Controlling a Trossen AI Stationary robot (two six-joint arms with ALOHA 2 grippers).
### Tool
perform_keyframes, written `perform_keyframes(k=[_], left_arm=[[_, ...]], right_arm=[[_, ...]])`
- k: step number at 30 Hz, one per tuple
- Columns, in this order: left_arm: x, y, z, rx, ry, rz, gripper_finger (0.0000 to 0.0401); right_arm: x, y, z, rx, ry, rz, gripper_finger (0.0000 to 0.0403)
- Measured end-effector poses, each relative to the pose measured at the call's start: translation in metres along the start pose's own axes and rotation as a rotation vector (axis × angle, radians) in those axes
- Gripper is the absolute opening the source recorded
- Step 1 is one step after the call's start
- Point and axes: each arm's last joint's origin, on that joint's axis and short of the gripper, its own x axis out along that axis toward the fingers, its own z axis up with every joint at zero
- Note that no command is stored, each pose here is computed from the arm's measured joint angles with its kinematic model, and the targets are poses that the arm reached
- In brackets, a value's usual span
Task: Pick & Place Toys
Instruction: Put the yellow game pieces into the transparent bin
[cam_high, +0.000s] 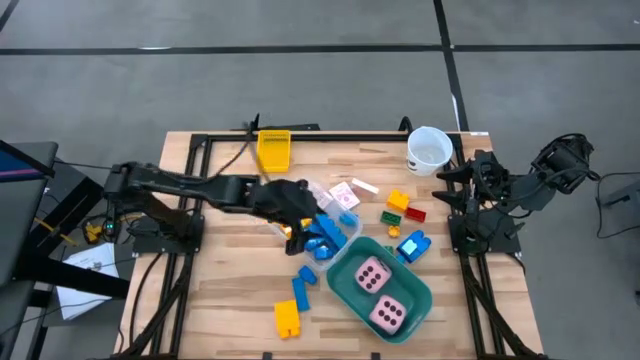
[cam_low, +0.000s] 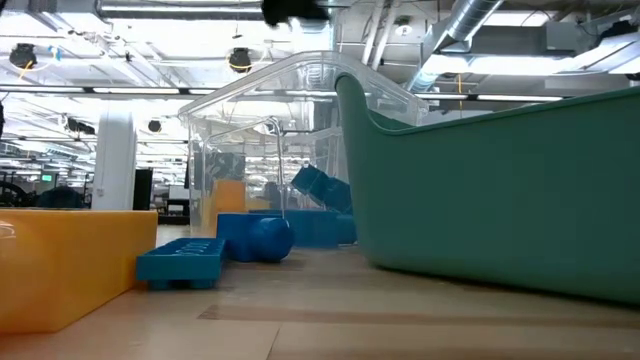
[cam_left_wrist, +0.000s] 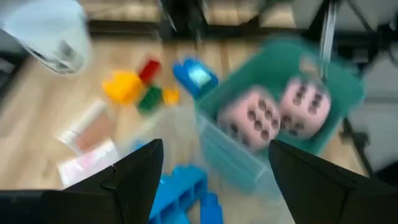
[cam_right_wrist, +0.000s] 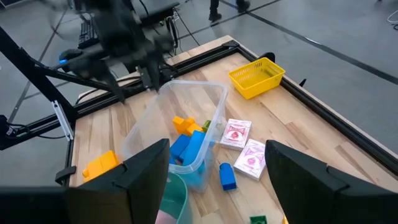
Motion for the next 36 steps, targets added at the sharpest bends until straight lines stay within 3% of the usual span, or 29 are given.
perform_keyframes(k=[4,8,12,18,23,29,36], left_arm=[[-0.045,-0.01,0.009,-0.13,-0.096,0.033,0.0307],[-0.074,-0.016,0.012,-0.258,-0.135,0.002,0.0356],[-0.089,-0.03,0.013,-0.241,-0.139,-0.037,0.0395],[-0.097,-0.049,0.004,-0.213,-0.037,-0.109,0.0389],[-0.094,-0.089,-0.022,-0.076,0.194,-0.288,0.0389],[-0.063,-0.142,-0.051,0.305,0.33,-0.46,0.0389],[-0.009,-0.154,-0.059,0.596,0.346,-0.545,0.0388]], right_arm=[[0.0,0.0,0.0,0.003,-0.001,0.002,0.0254],[0.0,0.0,0.0,0.005,-0.001,0.005,0.0254],[0.0,0.0,0.0,0.006,0.001,0.008,0.0254],[0.0,0.0,0.0,0.033,0.003,0.012,0.0254],[-0.001,0.0,0.0,0.033,0.016,0.026,0.0254],[-0.001,0.0,0.0,0.032,0.017,0.025,0.0254],[-0.001,0.0,0.0,0.055,0.017,0.026,0.0254]])
